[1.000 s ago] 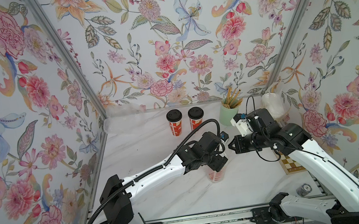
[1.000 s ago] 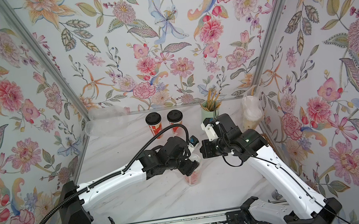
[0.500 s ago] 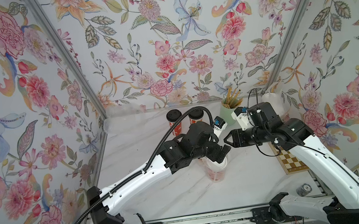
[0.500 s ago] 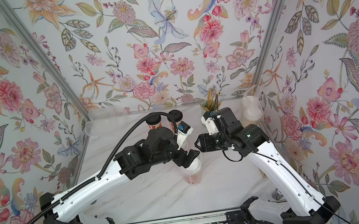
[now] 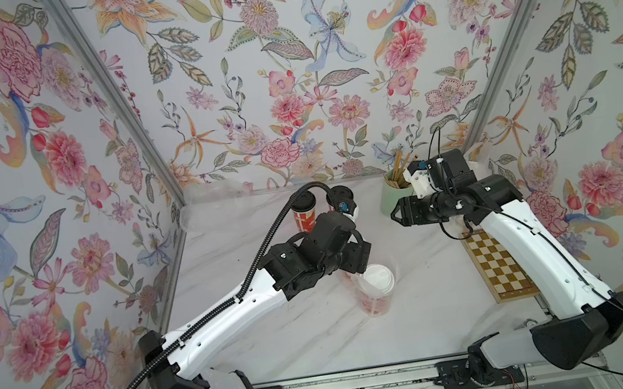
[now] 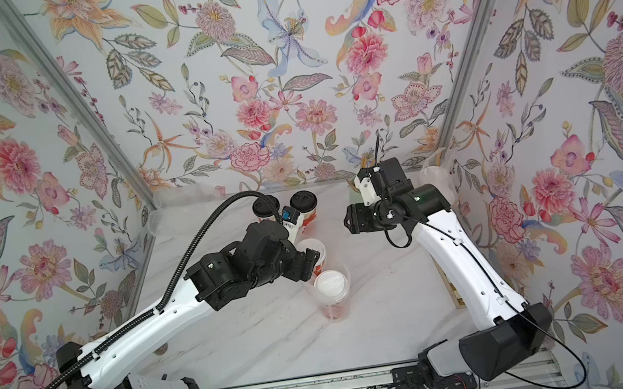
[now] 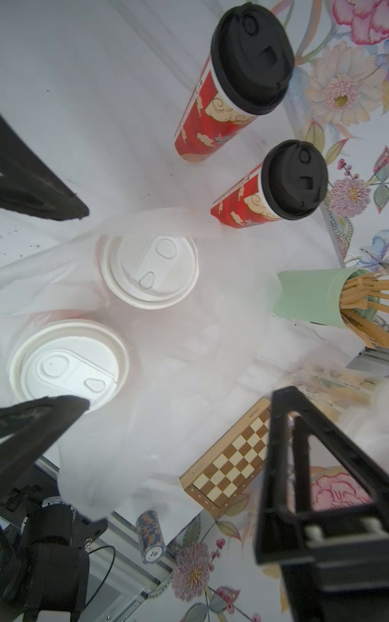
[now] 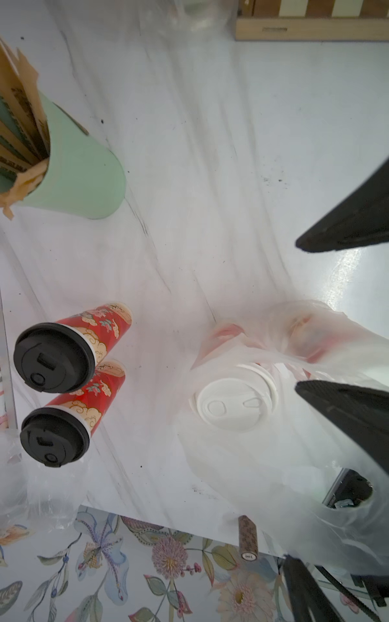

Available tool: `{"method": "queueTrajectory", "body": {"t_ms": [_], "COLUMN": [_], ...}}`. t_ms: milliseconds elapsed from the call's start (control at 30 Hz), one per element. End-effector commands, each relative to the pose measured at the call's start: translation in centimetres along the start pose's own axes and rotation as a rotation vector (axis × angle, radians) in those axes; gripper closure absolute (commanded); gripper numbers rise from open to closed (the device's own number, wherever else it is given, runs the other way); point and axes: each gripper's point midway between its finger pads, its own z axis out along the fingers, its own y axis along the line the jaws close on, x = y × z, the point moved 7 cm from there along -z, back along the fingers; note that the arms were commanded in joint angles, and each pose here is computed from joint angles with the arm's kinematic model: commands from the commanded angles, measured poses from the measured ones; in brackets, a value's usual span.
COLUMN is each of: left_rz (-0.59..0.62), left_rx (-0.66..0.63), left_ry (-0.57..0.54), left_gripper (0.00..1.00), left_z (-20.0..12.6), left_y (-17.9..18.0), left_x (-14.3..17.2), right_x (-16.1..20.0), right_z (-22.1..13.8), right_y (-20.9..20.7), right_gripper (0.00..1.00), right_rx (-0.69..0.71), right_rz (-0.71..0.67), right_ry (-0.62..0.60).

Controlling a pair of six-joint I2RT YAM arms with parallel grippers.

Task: Pack milk tea into plastic carrier bags
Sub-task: Place the milk tea cup in the plastic carrier bag, then pick up the straw from the container.

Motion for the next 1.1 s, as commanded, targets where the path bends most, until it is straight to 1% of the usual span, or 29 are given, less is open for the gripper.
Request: {"method": "queueTrajectory", "body": {"t_ms": [0, 67, 133, 267, 333, 433, 600, 700, 867, 933, 1067], "left_rz": [-0.093, -0.139, -0.178, -0.236, -0.25, -0.268, -0.275, -0.277, -0.275, -0.273, -0.28], "left_rx": [-0.015, 0.034, 0.069, 0.1, 0.108, 0.13, 0.158, 0.168, 0.175, 0.171, 0.167], "left_ry": [-0.013, -0.037, -0.062, -0.101, -0.122, -0.144, -0.145, -0.146, -0.144, -0.144, -0.147], "left_gripper": [0.26, 0.36, 0.48, 0.7, 0.77, 0.86, 0.87, 0.84, 0.83, 0.83, 0.83], "left_z": [0.3, 0.5, 0.6, 0.6, 0.3, 0.2, 0.5, 0.7, 0.6, 0.6, 0.6], "left_y": [1.5, 1.8, 2.2, 3.1, 3.3, 3.4, 3.1, 3.0, 2.9, 3.0, 3.0], "left_x": [0.6, 0.7, 0.8, 0.8, 0.7, 0.5, 0.4, 0.4, 0.4, 0.4, 0.3], "right_x": [-2.5, -4.2, -5.8, -8.8, -10.0, -11.7, -14.1, -15.1, -16.5, -16.8, -16.9], "right_z": [-0.2, 0.1, 0.7, 2.5, 3.4, 4.7, 7.4, 9.3, 11.5, 12.4, 13.5], "right_y": [-1.2, -2.6, -3.7, -5.2, -6.0, -7.5, -8.8, -10.2, -12.3, -12.6, -13.6], "right_gripper": [0.37, 0.39, 0.42, 0.53, 0.55, 0.57, 0.6, 0.63, 0.73, 0.73, 0.74], "right_rx": [0.057, 0.103, 0.122, 0.118, 0.138, 0.166, 0.167, 0.201, 0.244, 0.24, 0.291], "right_rz": [-0.034, -0.019, -0.015, -0.018, -0.023, 0.003, 0.04, 0.086, 0.183, 0.196, 0.23], "right_ry": [-0.07, -0.105, -0.141, -0.183, -0.192, -0.201, -0.212, -0.213, -0.232, -0.231, -0.231]}}
